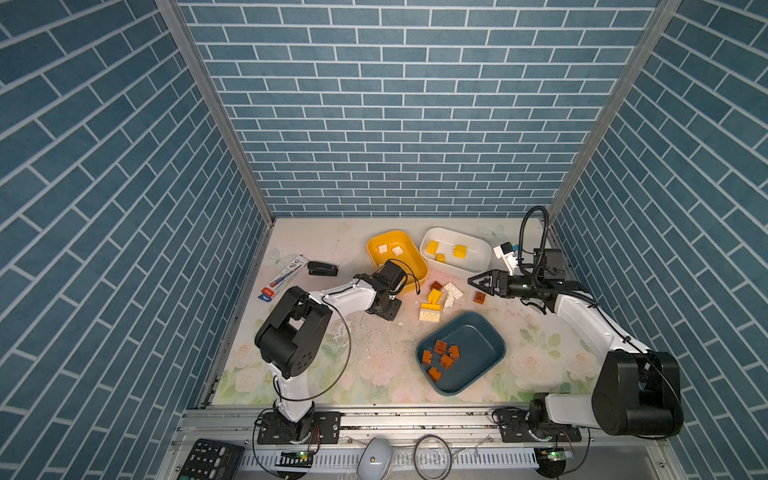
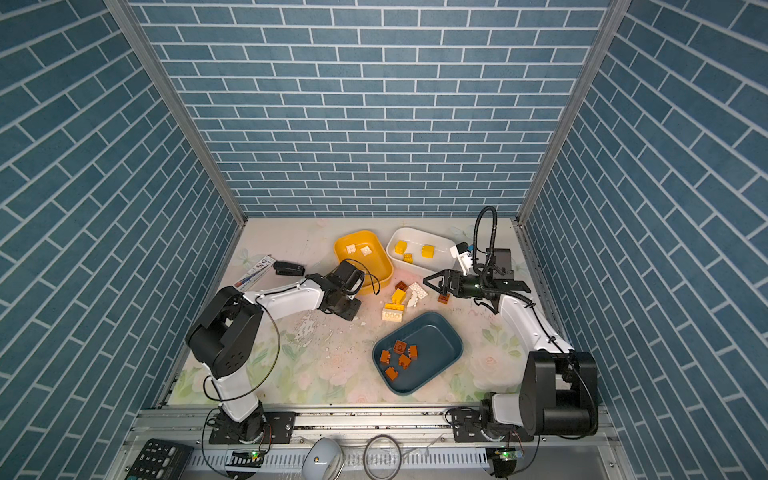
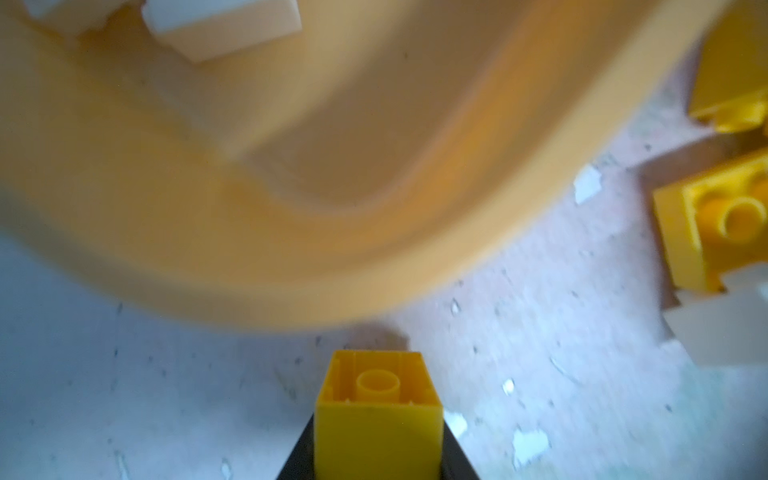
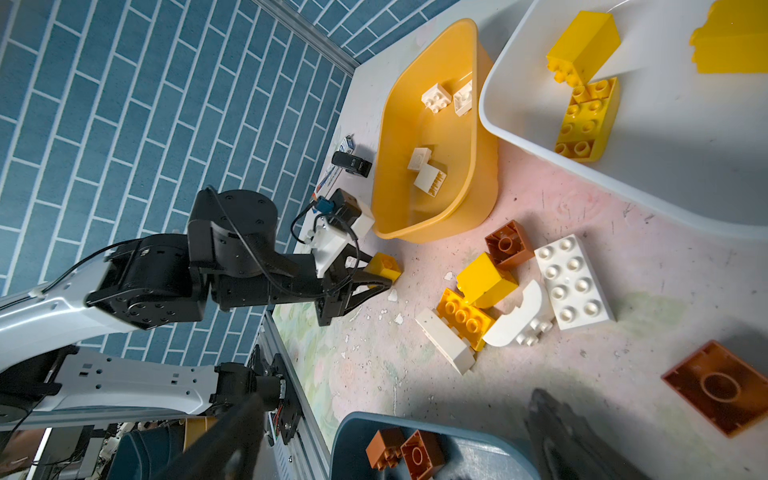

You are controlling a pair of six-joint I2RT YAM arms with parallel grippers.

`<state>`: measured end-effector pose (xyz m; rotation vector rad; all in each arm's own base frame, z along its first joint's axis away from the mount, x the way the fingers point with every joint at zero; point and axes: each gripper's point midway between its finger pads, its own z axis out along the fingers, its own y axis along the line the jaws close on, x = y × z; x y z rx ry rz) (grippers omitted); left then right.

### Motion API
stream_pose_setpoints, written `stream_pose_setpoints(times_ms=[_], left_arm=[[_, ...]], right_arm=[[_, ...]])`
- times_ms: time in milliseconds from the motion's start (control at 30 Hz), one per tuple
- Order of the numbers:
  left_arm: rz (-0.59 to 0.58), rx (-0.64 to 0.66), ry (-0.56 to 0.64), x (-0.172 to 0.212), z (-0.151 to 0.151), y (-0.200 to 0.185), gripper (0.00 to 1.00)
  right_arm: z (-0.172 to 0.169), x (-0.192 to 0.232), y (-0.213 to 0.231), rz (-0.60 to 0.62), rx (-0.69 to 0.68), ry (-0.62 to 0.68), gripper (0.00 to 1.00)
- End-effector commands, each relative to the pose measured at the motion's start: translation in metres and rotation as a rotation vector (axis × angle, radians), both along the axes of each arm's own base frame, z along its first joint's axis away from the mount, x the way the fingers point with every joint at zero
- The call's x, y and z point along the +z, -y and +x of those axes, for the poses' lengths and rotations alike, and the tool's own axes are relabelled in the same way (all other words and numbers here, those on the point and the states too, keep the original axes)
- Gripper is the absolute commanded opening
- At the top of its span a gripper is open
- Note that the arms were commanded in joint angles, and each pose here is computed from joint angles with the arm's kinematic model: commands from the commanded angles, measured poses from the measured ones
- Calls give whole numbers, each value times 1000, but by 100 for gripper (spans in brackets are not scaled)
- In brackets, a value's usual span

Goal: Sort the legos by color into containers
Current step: 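Lower the left gripper onto a loose yellow brick and grasp it, then carry the yellow brick with the left gripper and drop it into the white tub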

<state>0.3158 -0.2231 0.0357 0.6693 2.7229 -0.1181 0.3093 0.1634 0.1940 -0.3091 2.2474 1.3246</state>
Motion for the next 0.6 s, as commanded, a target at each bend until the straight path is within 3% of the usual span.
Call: stream_pose_setpoints(times_ms=[0, 100, 200, 567], left_arm=[[-43, -31, -38, 23, -27, 11, 28], [-83, -74, -39, 49, -36, 28, 28], [-132, -93, -14, 74, -26, 46, 29], [-214, -161, 129, 104, 75, 134, 29]], right_arm=[[-4, 2, 0, 3, 26, 32, 99], [-3, 3, 1, 0, 18, 39, 99], [0, 4, 3, -5, 9, 46, 98], [16, 10, 6, -17, -10, 60, 98]])
